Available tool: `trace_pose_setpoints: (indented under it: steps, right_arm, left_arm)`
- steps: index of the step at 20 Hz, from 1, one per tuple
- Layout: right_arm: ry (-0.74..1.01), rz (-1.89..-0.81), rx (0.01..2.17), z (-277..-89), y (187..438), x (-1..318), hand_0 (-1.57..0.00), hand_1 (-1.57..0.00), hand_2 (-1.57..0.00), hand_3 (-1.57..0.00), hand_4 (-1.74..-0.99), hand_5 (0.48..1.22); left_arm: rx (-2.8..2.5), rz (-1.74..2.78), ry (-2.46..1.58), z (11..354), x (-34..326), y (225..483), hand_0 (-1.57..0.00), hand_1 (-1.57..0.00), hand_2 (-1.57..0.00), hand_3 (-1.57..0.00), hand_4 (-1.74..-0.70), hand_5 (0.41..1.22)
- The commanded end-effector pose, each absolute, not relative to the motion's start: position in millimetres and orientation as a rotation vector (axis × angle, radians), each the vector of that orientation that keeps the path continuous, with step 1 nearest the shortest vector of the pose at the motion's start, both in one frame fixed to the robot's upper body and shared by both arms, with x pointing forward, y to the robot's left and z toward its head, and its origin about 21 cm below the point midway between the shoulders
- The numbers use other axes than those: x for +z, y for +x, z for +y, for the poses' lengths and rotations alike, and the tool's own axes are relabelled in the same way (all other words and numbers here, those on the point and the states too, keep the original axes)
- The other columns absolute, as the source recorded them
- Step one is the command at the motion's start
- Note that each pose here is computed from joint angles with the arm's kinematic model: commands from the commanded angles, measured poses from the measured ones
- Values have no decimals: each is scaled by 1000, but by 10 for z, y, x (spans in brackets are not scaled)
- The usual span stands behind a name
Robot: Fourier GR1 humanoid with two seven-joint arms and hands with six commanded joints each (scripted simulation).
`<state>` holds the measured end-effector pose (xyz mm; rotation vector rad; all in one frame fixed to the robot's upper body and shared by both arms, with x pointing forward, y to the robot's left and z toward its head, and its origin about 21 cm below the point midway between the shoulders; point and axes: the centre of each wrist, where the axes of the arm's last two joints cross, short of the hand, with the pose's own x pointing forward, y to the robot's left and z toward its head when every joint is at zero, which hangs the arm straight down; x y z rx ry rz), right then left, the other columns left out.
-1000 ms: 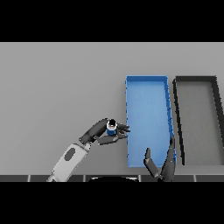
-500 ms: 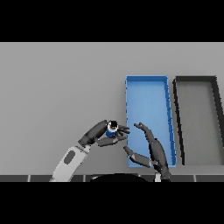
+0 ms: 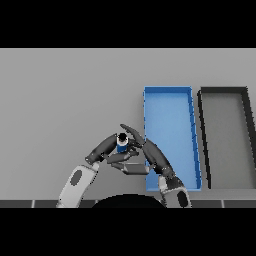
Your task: Pick up the blue pipe and place it into the blue bin.
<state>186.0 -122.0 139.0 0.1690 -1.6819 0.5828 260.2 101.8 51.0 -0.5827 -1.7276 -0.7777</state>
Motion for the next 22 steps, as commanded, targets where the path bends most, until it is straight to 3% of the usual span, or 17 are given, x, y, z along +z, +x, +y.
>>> trace_pose_setpoints:
  steps: [1,6,9,11,14,17,19,22]
  right_arm:
    - [177,-1687,606,-1182,1892,1449,1,-2,-52,1,-1242,551]
    - [178,-1701,683,-1105,2097,1642,-23,-32,-83,1,-1186,521]
    - [193,-1698,722,-1101,2194,1715,-69,-108,-166,-44,-1204,497]
    - [202,-1700,744,-1067,2252,1740,-323,-362,-377,-242,-1278,485]
    - [233,-1707,757,-985,2275,1777,-876,-877,-910,-762,-1467,518]
    - [281,-1698,728,-910,2283,1739,-1215,-1215,-1233,-1021,-1581,650]
    - [300,-1699,715,-887,2283,1687,-1343,-1343,-1354,-1186,-1628,856]
    - [289,-1715,729,-897,2294,1695,-1454,-1454,-1460,-1357,-1680,1034]
  left_arm:
    - [-776,-1714,-598,990,497,2585,-1571,-1571,-1571,-1571,-1465,1221]
    - [-773,-1695,-576,1031,503,2617,-1571,-1571,-1571,-1571,-1469,1221]
    - [-793,-1688,-563,1023,490,2614,-1571,-1571,-1571,-1571,-1465,1221]
    - [-793,-1693,-579,1011,472,2576,-1571,-1571,-1571,-1571,-1517,1221]
    - [-811,-1649,-534,1029,511,2589,-1571,-1571,-1571,-1571,-1622,1221]
    - [-770,-1669,-581,1015,505,2605,-1571,-1571,-1571,-1523,-1677,1221]
    - [-743,-1679,-625,1012,507,2595,-1571,-1571,-1571,-1502,-1699,1221]
    - [-735,-1673,-634,1004,511,2597,-1571,-1571,-1571,-1441,-1718,1221]
